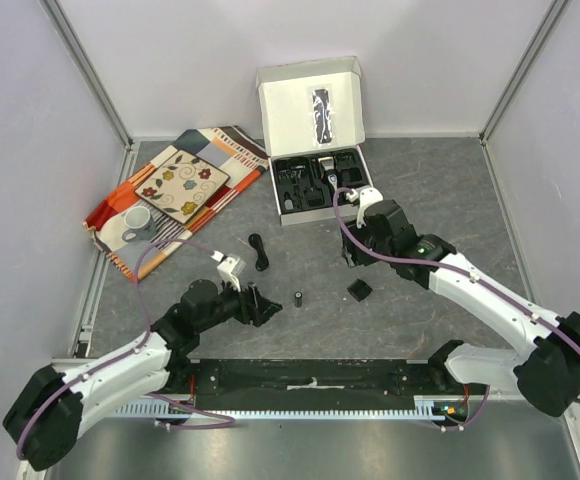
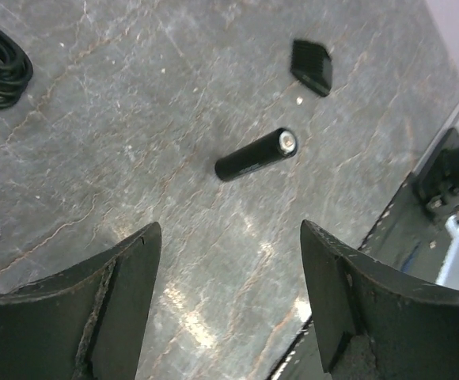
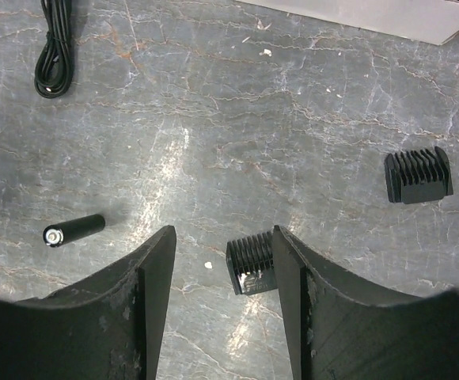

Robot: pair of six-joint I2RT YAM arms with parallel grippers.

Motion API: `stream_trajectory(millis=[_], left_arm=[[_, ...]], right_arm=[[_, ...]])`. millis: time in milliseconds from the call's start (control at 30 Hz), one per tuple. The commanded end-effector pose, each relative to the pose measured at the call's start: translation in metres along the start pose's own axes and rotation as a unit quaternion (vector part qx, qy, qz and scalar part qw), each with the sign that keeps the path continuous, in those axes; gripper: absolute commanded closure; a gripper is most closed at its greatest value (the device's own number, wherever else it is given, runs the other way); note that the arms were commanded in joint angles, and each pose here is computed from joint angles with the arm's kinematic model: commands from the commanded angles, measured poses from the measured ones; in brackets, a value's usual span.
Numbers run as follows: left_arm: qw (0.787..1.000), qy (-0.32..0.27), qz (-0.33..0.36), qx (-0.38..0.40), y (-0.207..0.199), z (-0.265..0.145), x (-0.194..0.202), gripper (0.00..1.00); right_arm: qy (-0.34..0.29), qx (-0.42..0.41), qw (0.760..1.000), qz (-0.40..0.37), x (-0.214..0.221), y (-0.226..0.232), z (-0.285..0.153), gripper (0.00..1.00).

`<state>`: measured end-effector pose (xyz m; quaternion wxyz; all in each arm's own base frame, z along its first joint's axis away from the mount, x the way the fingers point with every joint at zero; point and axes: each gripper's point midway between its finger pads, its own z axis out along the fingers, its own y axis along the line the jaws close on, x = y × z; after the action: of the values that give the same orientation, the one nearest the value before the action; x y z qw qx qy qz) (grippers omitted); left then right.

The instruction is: Sort the hair-cutting tools

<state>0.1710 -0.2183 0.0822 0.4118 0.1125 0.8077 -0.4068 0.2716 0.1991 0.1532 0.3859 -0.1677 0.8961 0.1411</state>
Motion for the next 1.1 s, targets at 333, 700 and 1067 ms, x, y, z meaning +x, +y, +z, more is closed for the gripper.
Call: stream_trajectory(millis=[333, 700, 1067], left_arm=[[0.977, -0.065, 0.199, 0.045, -0.023, 0.037, -0.008, 0.24], [0.962, -0.073, 0.263, 0.009, -0.017, 0.064, -0.003, 0.23], [0.956, -0.132, 0.261, 0.013, -0.017, 0.075, -0.003, 0.22]], right_arm=[[-0.003, -0.038, 0.999, 0.0, 0.01, 0.015, -0.008, 0.4], [-0.005, -0.053, 0.999, -0.006, 0.013, 0.02, -0.006, 0.39], [0.013, -0.068, 0.998, -0.012, 0.023, 0.026, 0.007, 0.39]])
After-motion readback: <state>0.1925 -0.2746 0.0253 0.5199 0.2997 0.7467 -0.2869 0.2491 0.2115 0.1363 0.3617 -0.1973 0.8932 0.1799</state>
